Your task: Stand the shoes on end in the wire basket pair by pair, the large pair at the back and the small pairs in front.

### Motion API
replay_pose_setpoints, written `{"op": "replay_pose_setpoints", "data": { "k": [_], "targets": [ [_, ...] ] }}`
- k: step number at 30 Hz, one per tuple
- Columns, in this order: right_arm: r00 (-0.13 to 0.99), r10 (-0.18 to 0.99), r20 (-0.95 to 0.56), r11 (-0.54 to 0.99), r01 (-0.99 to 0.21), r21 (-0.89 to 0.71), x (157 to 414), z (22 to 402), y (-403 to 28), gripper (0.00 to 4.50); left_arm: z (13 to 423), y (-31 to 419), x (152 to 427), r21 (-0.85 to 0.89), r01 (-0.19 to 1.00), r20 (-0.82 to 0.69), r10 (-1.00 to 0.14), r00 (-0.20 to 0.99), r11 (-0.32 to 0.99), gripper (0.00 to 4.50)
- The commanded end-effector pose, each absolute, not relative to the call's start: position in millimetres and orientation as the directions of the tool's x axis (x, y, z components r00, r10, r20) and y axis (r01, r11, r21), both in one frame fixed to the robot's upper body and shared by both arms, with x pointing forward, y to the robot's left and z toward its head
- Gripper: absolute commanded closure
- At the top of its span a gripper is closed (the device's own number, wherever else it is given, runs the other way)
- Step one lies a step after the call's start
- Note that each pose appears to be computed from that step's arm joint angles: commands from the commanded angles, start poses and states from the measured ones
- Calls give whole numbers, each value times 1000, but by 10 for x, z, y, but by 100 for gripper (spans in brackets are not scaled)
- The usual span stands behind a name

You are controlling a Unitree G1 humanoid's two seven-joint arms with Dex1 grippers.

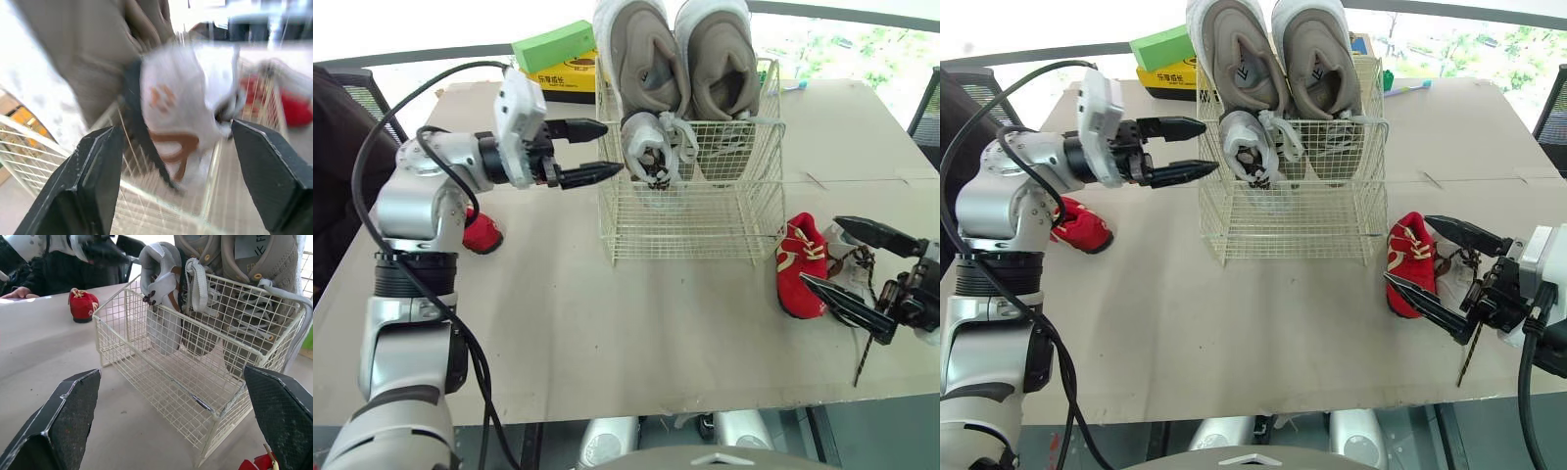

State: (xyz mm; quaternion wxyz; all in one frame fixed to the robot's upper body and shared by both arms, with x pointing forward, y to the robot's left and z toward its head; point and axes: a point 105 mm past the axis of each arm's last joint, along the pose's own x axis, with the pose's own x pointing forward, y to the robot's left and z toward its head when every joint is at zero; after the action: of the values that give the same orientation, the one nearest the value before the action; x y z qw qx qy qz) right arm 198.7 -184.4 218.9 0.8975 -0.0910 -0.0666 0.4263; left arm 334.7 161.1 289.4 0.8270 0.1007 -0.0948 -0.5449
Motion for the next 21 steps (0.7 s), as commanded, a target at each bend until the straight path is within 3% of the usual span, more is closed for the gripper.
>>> {"op": "replay_pose_setpoints", "data": {
  "k": [1, 6, 9, 12, 21],
  "targets": [
    [679, 734, 16, 663, -710, -236, 2054, 2151, -1922, 0, 3248, 1533, 2996, 218, 938, 193, -954, 229, 270, 60],
    [747, 653, -126, 737, -665, -120, 2175, 2039, -2138, 0, 3274, 1286, 2575, 28, 999, 255, -966, 27, 35, 60],
    [786, 572, -234, 761, -615, -206, 2229, 2044, -2287, 0, 3023, 1090, 2348, -41, 997, 172, -984, -50, -58, 60],
    [827, 393, -402, 829, -508, -233, 2356, 1889, -2553, 0, 2523, 956, 2263, -44, 998, 10, -999, -34, -35, 60],
    [744, 314, -590, 913, -407, -27, 2686, 1673, -2838, 0, 2139, 827, 2072, 4, 999, -67, -997, -45, -45, 60]
  ]
}}
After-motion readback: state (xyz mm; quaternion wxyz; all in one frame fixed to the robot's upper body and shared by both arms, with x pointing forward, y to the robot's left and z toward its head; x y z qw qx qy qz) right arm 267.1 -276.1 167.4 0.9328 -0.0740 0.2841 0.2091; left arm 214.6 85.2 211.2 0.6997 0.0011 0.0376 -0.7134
